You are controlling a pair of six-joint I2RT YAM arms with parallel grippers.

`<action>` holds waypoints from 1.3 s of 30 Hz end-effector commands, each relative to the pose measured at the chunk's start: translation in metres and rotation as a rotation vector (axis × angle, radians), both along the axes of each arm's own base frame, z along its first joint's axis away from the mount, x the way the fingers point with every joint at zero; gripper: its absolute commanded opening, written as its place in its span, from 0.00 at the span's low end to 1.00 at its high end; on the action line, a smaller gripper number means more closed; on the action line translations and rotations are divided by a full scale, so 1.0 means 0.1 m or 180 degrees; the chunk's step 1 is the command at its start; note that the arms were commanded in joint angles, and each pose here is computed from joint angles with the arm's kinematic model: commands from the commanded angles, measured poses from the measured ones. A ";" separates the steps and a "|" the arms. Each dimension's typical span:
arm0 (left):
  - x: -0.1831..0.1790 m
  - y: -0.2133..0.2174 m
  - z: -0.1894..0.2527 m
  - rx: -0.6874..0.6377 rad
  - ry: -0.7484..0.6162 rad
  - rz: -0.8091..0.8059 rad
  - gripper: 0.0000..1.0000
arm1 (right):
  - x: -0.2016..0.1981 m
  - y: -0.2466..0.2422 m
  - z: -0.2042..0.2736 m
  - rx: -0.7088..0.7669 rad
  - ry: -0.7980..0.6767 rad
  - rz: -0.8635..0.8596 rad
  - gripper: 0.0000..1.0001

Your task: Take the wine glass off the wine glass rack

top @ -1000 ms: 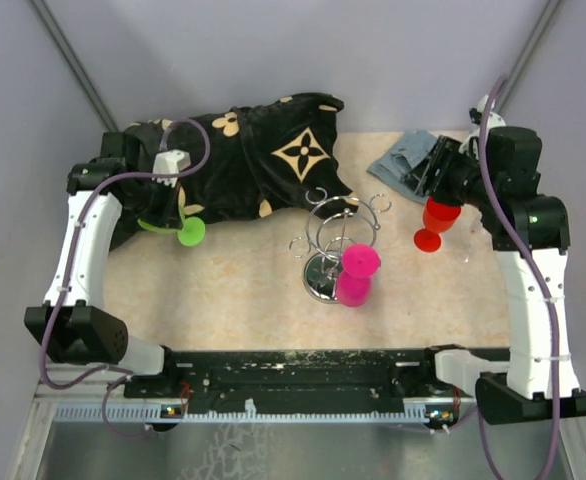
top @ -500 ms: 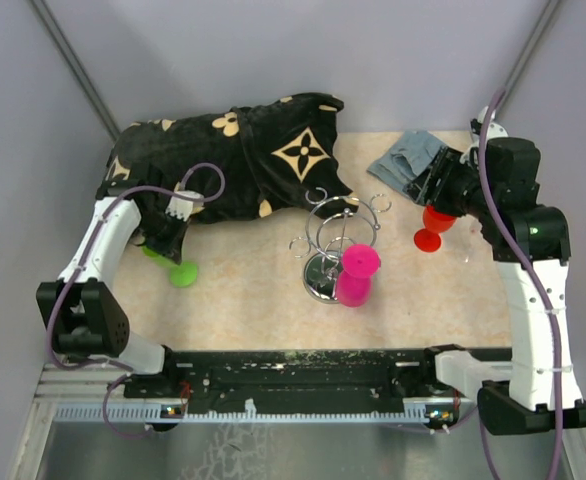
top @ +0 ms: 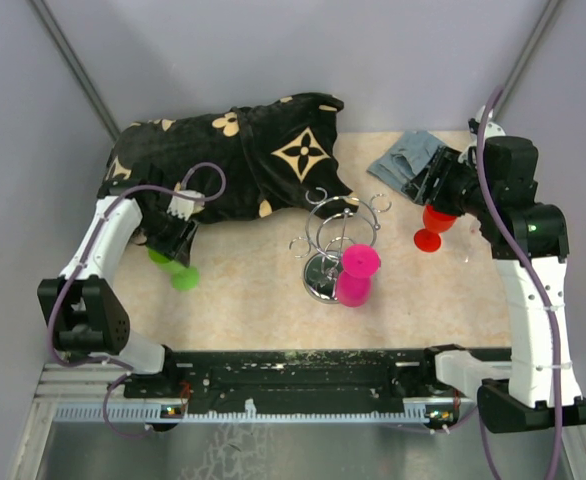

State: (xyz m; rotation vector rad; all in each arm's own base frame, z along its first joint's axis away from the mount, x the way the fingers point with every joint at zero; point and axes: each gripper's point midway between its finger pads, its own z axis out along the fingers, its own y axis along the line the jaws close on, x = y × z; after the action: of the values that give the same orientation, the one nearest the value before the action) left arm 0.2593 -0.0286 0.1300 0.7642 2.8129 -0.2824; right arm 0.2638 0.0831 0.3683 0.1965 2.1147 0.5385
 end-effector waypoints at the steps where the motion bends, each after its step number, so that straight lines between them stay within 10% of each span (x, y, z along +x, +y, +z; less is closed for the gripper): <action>1: 0.11 -0.07 0.40 -0.0092 -0.0222 -0.0041 0.62 | -0.04 0.06 0.19 0.0033 -0.0210 0.0103 0.53; 19: 0.97 -0.69 2.24 -0.1372 -0.1887 0.0137 0.86 | -0.80 0.33 -0.19 0.1069 0.0322 0.0084 0.54; 39: 1.97 -1.07 2.37 -0.2488 -0.1879 0.0749 0.85 | -1.05 0.35 -0.42 0.2054 0.0335 -0.0410 0.51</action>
State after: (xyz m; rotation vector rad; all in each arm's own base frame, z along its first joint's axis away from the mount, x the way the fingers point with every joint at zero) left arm 0.4486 -0.1264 0.3385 0.2563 2.0554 -0.8191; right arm 0.1498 0.1138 0.3251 0.6997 1.9897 1.0829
